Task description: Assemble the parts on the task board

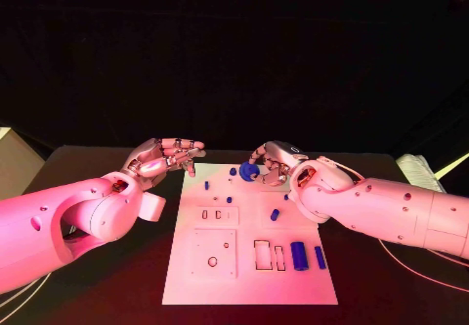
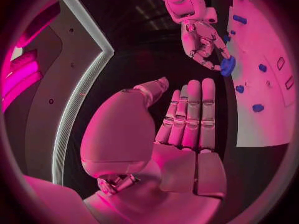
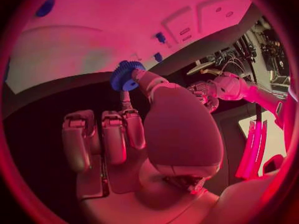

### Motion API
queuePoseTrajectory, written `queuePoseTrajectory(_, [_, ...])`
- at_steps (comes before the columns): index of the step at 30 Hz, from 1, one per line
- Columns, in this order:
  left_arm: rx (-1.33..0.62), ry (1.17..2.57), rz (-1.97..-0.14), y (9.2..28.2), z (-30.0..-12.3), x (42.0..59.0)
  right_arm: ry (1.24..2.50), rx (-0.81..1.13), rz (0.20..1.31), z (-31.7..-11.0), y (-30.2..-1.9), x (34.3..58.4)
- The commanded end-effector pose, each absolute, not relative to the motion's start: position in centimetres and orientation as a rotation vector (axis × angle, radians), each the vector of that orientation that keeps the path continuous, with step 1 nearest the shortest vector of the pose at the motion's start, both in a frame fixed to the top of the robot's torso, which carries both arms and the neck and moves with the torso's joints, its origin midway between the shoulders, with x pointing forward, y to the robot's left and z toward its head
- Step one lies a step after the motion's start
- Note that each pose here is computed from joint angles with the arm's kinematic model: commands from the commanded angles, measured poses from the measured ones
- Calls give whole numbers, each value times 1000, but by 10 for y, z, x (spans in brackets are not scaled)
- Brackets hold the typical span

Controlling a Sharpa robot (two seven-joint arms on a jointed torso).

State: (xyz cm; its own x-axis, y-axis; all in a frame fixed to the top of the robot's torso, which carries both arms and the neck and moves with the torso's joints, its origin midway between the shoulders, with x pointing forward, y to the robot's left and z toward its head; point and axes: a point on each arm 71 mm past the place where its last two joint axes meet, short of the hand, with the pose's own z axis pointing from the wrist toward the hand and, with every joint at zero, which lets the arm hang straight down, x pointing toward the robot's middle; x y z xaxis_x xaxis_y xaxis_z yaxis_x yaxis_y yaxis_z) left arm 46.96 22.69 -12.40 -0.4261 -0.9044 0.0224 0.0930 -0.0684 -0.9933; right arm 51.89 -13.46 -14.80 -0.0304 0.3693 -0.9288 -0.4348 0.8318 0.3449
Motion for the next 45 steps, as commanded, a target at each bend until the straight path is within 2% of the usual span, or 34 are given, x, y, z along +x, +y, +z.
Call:
queuePoseTrajectory(1, [-908, 1426, -1634, 223, -123, 469, 1412, -115, 609, -144, -123, 517])
queuePoseTrajectory(18, [-905, 1430, -1641, 220, -123, 469, 1450, -155, 570, -162, -89, 522])
queuePoseTrajectory(27, [-906, 1430, -1639, 221, -123, 469, 1483, -171, 573, -172, -83, 520])
queuePoseTrajectory(45, [-905, 1433, -1641, 219, -123, 468, 1497, -159, 541, -178, -80, 526])
